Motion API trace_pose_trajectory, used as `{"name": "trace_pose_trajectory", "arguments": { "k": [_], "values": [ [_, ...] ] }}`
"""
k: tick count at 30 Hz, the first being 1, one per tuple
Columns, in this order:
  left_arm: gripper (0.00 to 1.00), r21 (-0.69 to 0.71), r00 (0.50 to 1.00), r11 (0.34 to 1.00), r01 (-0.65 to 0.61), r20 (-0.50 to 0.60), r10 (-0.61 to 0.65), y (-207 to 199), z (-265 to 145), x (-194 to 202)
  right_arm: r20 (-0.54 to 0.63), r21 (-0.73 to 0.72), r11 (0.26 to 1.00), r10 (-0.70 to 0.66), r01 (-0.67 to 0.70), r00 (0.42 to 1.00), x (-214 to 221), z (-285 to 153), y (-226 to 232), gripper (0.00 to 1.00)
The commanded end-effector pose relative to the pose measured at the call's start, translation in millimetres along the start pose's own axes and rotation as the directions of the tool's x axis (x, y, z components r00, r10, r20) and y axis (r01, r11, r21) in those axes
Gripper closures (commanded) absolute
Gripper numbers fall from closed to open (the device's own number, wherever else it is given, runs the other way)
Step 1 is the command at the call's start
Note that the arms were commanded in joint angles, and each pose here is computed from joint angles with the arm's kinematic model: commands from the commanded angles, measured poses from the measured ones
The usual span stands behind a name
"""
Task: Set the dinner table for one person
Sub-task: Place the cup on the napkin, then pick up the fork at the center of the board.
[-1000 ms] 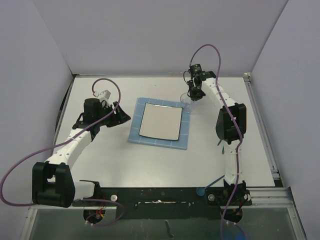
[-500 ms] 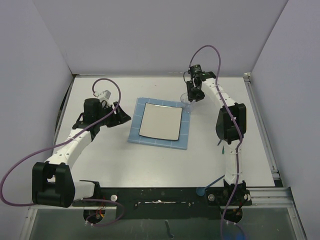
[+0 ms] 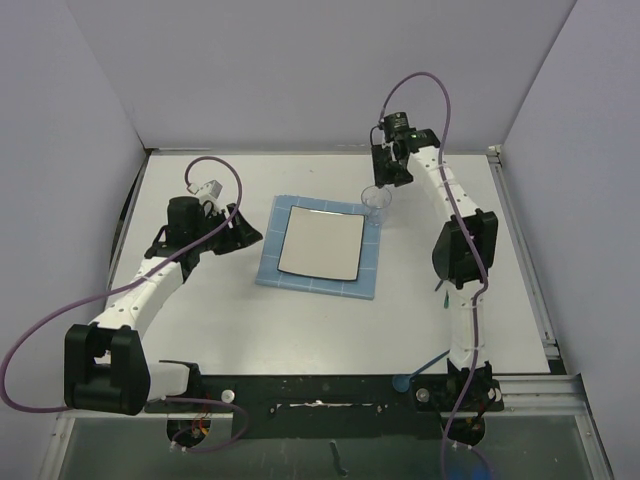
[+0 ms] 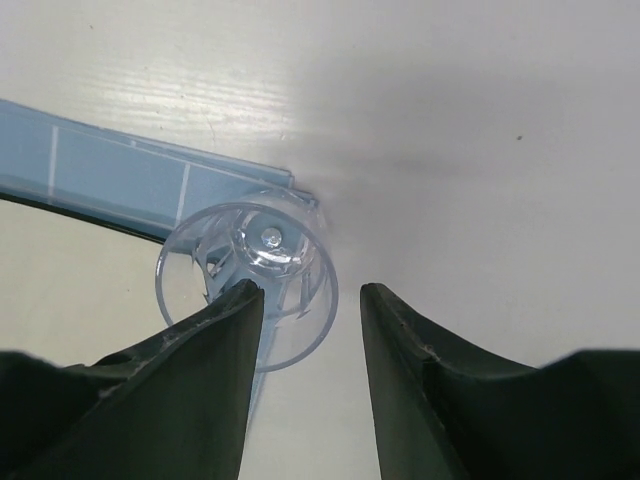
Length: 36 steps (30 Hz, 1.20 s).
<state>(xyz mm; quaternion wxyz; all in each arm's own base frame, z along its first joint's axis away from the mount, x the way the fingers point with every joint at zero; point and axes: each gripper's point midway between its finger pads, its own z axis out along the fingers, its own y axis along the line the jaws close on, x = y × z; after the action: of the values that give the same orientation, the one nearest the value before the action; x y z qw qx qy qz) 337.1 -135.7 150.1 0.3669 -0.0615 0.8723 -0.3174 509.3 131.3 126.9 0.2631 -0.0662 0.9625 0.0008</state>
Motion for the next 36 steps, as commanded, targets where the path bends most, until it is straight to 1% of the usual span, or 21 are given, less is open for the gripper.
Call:
{"name": "trace_pose_trajectory", "arguments": {
  "k": [1,4,8,9,10,12,13,14,15,17,20,25,29,36],
  "values": [
    [0.4,0.051,0.998,0.998,-0.031,0.063,0.028,-14,-6,-19,0.167,0.046,0.999,0.019,-0.027,0.986,-43,-83,-24,0.55],
    [0.4,0.053,0.997,0.998,-0.03,0.072,0.026,-17,-12,-19,0.168,0.09,0.992,0.076,-0.092,0.983,-33,-117,-45,0.55],
    [0.4,0.023,0.996,1.0,-0.02,0.088,0.018,-16,-23,-18,0.1,0.165,0.967,0.181,-0.196,0.978,19,-148,-73,0.57],
    [0.4,0.014,0.996,1.0,-0.018,0.089,0.016,-15,-25,-17,0.061,0.193,0.958,0.204,-0.212,0.977,38,-144,-77,0.58],
    [0.4,-0.002,0.996,1.0,-0.019,0.092,0.019,-13,-28,-16,0.07,0.212,0.948,0.228,-0.238,0.971,51,-154,-82,0.59],
    [0.4,-0.03,0.997,0.999,-0.01,0.08,0.012,-9,-32,-12,0.05,0.249,0.927,0.276,-0.28,0.96,84,-155,-89,0.6],
    [0.4,-0.034,0.997,0.999,-0.005,0.076,0.007,-8,-33,-10,0.048,0.248,0.92,0.302,-0.304,0.952,97,-155,-92,0.6],
    [0.4,-0.032,0.997,1.0,-0.001,0.073,0.003,-9,-34,-9,0.016,0.247,0.915,0.327,-0.32,0.945,118,-148,-93,0.6],
    [0.4,-0.023,0.997,1.0,0.006,0.074,-0.004,-11,-35,-8,0.02,0.231,0.91,0.35,-0.344,0.937,127,-146,-95,0.59],
    [0.4,0.002,0.997,1.0,0.011,0.078,-0.011,-15,-36,-6,0.021,0.184,0.903,0.392,-0.389,0.92,142,-142,-94,0.54],
    [0.4,0.023,0.997,1.0,0.021,0.07,-0.023,-16,-37,2,0.017,0.122,0.896,0.429,-0.428,0.903,159,-137,-86,0.53],
    [0.4,0.046,0.998,0.998,0.036,0.058,-0.038,-18,-39,10,-0.007,0.163,0.884,0.446,-0.439,0.895,182,-129,-89,0.55],
    [0.4,0.043,0.997,0.999,0.03,0.071,-0.033,-19,-41,5,-0.013,0.201,0.877,0.448,-0.437,0.894,185,-117,-100,0.56],
    [0.4,0.01,0.995,0.999,0.039,0.093,-0.039,-15,-40,-5,-0.095,0.251,0.857,0.484,-0.45,0.87,184,-78,-132,0.59]
  ]
}}
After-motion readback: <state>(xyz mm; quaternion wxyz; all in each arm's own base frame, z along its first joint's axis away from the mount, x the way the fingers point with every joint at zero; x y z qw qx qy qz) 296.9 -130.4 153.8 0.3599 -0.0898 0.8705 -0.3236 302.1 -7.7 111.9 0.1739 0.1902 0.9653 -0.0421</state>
